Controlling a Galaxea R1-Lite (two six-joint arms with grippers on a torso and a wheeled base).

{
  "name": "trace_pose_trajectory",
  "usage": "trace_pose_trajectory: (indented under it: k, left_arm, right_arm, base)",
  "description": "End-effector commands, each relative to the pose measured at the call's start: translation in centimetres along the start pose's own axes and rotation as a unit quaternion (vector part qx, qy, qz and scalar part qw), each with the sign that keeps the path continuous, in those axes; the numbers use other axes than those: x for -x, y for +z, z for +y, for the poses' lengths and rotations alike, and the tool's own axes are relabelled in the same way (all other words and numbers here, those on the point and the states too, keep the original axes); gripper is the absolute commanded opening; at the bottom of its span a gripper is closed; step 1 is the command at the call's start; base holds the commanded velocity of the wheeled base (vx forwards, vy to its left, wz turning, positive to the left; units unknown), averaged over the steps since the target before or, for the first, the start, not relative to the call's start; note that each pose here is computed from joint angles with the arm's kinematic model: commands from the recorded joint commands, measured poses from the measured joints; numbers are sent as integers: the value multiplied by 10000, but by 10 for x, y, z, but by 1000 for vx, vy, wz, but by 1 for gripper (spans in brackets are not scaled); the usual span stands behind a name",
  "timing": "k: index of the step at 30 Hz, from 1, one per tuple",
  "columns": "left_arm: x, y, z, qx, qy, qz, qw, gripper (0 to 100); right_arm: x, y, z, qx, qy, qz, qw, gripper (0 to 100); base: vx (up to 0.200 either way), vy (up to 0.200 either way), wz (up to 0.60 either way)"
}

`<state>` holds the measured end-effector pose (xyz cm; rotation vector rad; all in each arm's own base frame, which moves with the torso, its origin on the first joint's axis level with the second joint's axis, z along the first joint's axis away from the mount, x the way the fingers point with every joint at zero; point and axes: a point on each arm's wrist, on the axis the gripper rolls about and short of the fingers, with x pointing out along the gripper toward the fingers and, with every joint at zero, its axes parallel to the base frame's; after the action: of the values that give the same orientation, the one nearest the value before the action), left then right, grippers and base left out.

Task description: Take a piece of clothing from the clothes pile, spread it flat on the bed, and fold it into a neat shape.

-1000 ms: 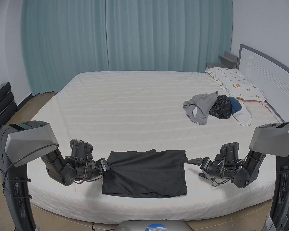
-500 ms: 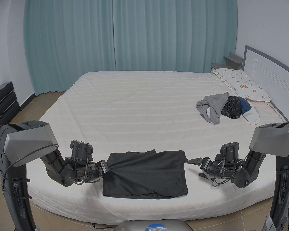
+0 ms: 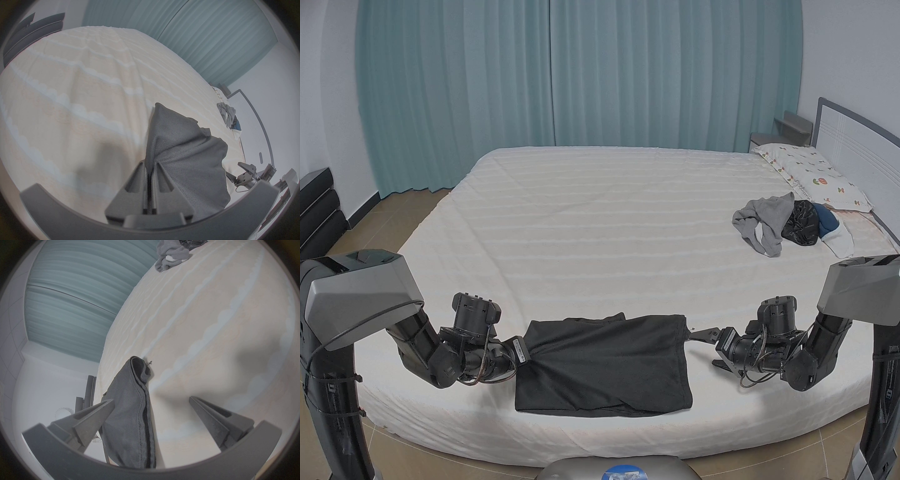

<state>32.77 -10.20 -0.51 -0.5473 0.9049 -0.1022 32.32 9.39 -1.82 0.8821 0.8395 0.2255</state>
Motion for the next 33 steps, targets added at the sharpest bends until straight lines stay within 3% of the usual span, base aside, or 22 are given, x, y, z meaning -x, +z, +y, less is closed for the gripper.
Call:
trace_pose_trajectory:
  k: [1,7,17,18,28,29,33]
  left_arm:
    - [-1,-6,-4,-62,-30,71,10000,0]
    - [-1,-11,-13,161,-83,114,9998,0]
    - [1,-14,-16,153,-16,254,9996,0]
    - [1,-14,-16,154,-11,260,9995,100]
    - [3,-7,-20,415,-75,168,9990,100]
    - [2,1,-19,705,-97,59,9974,100]
    - [3,9,-12,868,-106,-1,9962,100]
  right_arm:
    - [0,0,0,4,0,5,10000,100]
    - [0,0,0,4,0,5,10000,100]
    - [0,0,0,4,0,5,10000,100]
    - [0,0,0,4,0,5,10000,100]
    - [0,-1,0,3,-9,19,10000,100]
    - [-1,-2,0,12,-4,31,10000,100]
    - [-1,-3,0,16,-10,51,10000,100]
  base:
    - [0,0,0]
    - [0,0,0]
    - [0,0,0]
    - [0,0,0]
    - [0,0,0]
    - [0,0,0]
    - [0,0,0]
